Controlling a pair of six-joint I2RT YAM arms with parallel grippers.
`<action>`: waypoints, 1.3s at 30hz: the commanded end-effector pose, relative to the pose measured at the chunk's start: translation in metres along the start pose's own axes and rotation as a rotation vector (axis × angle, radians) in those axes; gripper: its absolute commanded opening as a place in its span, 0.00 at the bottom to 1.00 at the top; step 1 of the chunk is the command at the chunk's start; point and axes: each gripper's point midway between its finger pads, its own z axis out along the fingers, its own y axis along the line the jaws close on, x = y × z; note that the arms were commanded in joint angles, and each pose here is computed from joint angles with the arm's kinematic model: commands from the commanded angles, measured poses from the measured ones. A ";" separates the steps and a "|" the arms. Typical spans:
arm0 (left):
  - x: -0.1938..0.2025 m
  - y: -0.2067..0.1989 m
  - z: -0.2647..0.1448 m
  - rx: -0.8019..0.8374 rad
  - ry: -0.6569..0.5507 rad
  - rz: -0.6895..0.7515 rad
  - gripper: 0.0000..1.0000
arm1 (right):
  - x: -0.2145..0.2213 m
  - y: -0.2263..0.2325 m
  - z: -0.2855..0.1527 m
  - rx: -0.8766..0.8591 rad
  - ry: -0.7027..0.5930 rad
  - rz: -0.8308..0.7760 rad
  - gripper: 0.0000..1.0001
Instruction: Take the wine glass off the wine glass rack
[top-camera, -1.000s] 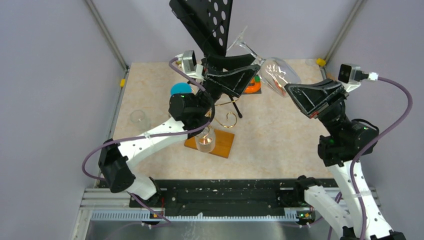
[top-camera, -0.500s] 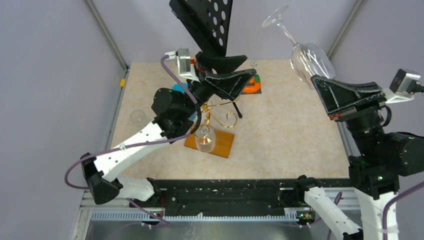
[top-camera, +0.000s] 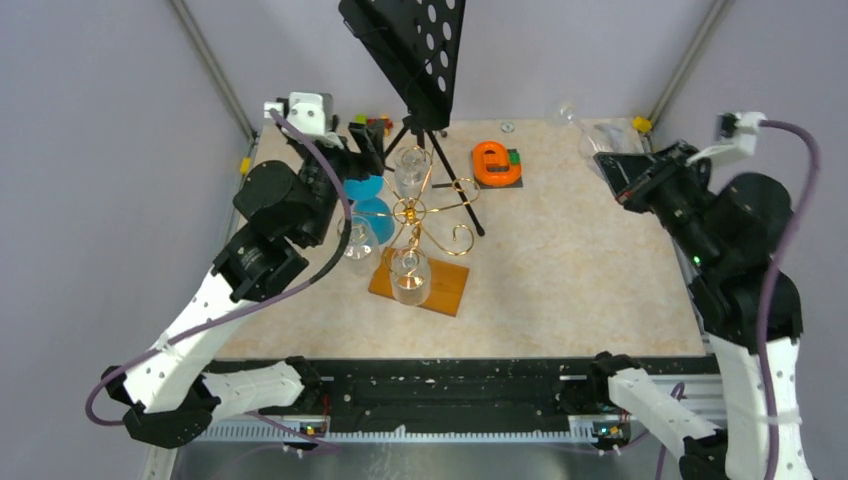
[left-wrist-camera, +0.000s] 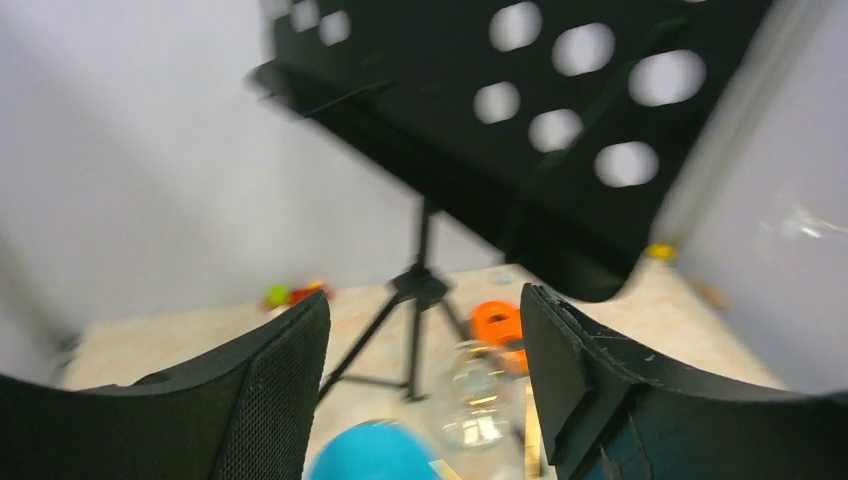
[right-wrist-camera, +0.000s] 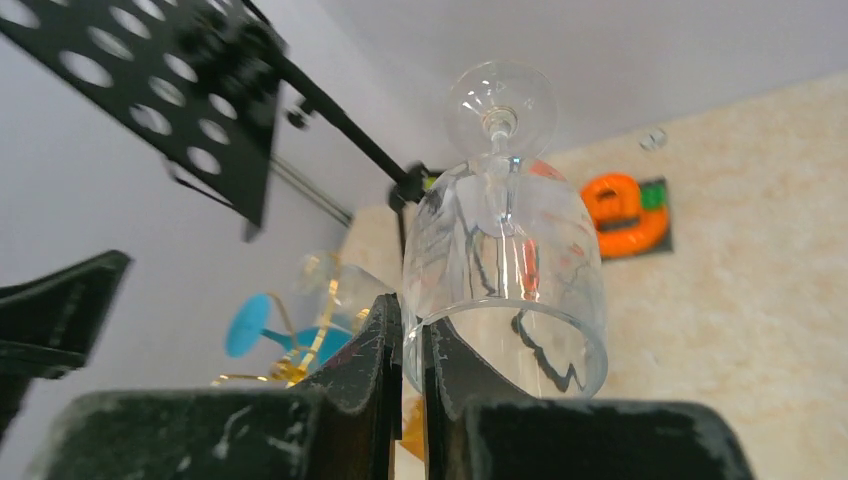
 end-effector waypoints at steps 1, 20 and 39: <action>0.020 0.082 -0.028 -0.343 0.132 0.101 0.73 | 0.039 -0.040 0.023 0.142 0.182 -0.106 0.00; 0.058 0.139 -0.107 -0.521 0.210 0.066 0.72 | 0.193 -0.171 0.086 0.475 0.806 -0.485 0.00; 0.055 0.145 -0.132 -0.472 0.140 0.069 0.74 | 0.241 -0.175 0.123 0.369 0.997 -0.497 0.00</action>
